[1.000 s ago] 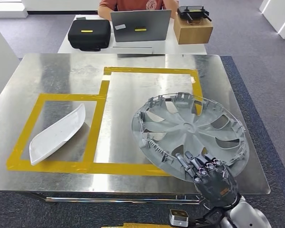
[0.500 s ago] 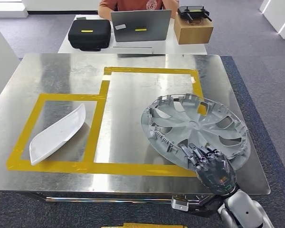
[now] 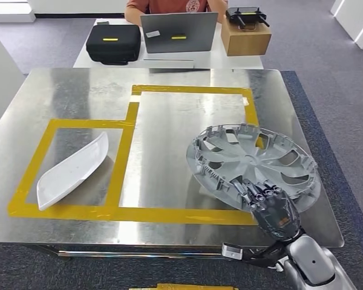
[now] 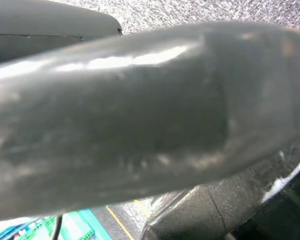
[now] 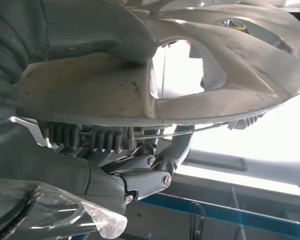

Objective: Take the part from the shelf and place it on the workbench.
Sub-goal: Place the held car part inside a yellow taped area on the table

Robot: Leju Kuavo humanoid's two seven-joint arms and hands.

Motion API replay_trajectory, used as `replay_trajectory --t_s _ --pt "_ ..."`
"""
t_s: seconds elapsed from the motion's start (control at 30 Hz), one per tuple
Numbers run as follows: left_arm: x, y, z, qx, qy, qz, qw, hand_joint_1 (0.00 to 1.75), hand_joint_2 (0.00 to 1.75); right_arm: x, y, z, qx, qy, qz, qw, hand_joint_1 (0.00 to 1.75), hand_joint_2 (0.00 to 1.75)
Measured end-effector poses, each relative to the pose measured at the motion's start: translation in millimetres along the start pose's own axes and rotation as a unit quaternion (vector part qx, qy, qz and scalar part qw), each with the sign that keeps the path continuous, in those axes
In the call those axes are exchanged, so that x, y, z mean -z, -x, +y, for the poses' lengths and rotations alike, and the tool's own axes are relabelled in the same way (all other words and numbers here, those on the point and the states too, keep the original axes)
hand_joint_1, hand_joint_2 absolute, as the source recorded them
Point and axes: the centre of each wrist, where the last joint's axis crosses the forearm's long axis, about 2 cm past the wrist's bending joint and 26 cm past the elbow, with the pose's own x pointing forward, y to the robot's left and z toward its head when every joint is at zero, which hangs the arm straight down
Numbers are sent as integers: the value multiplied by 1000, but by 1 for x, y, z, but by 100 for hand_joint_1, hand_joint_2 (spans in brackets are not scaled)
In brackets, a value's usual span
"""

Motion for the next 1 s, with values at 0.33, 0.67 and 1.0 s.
replay_trajectory --t_s 0.33,0.67,1.0 --pt "-1 -7 2 17 -1 3 1000 0 0 36 -14 -11 12 67 -89 994 175 175" --pt "-1 -7 3 16 -1 3 1000 0 0 31 -15 -5 18 52 -56 997 175 175" --pt "-1 -6 4 13 -3 5 1000 0 0 24 -18 -1 26 35 -40 998 0 0"
